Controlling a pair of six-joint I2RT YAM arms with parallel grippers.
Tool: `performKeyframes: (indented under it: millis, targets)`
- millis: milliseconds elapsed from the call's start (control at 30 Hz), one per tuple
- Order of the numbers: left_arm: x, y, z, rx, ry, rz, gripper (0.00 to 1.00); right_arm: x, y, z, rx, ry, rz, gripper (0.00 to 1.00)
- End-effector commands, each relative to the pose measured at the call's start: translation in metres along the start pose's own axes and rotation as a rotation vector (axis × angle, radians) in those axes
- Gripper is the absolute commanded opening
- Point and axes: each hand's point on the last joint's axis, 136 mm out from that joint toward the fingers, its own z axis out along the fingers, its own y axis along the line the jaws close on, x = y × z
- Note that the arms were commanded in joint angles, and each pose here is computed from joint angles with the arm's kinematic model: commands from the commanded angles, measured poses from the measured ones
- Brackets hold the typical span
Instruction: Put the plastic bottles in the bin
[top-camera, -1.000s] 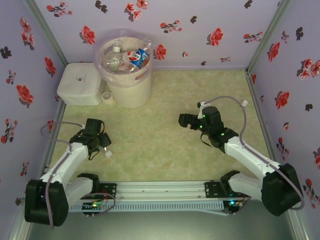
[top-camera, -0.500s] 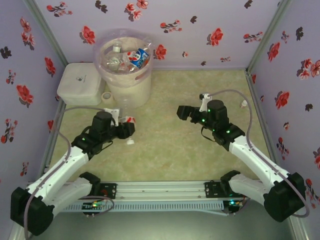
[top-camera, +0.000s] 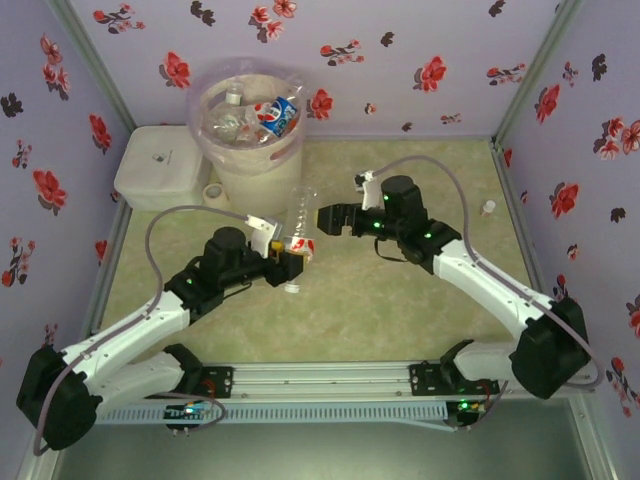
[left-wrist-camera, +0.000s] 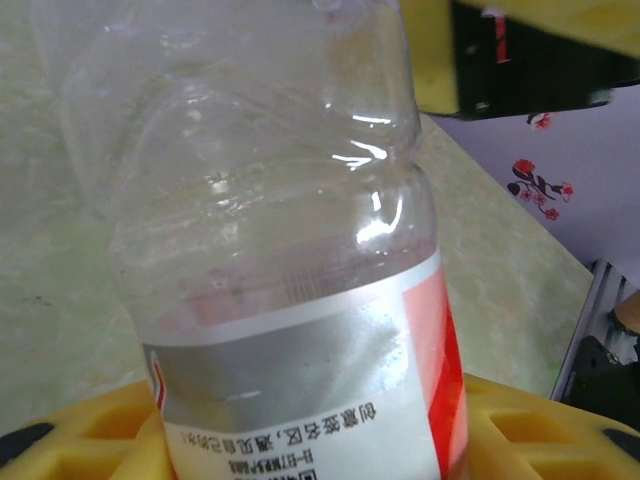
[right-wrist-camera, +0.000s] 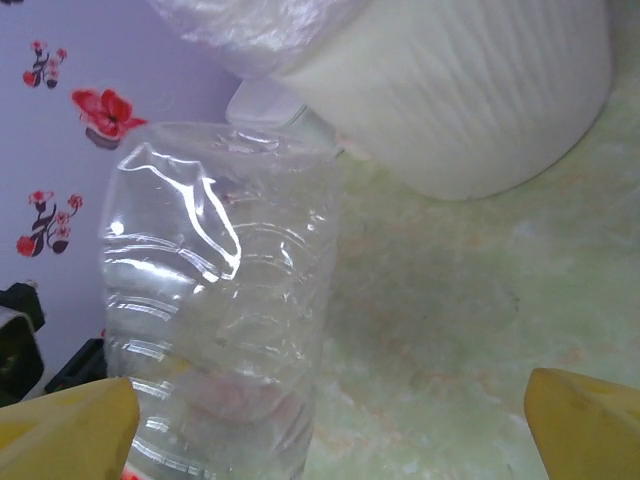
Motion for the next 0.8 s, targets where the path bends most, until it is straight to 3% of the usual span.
performKeyframes:
  millis: [0, 300, 500, 767]
  targets:
    - [-0.004, -0.013, -0.001, 0.061, -0.024, 0.075, 0.22, -0.004, 0.018, 0.01, -0.067, 0.027, -0.029, 1.0]
    - [0.012, -0.006, 0.005, 0.032, 0.067, 0.108, 0.19, -0.018, 0.032, 0.017, -0.102, 0.01, -0.062, 0.99]
    - [0.017, 0.012, 0.008, -0.065, 0.116, 0.148, 0.17, -0.024, 0.005, 0.018, 0.104, 0.042, -0.049, 0.98]
    - [0.004, 0.01, 0.011, -0.064, 0.063, 0.187, 0.14, -0.011, -0.026, 0.039, 0.231, 0.134, 0.073, 0.98]
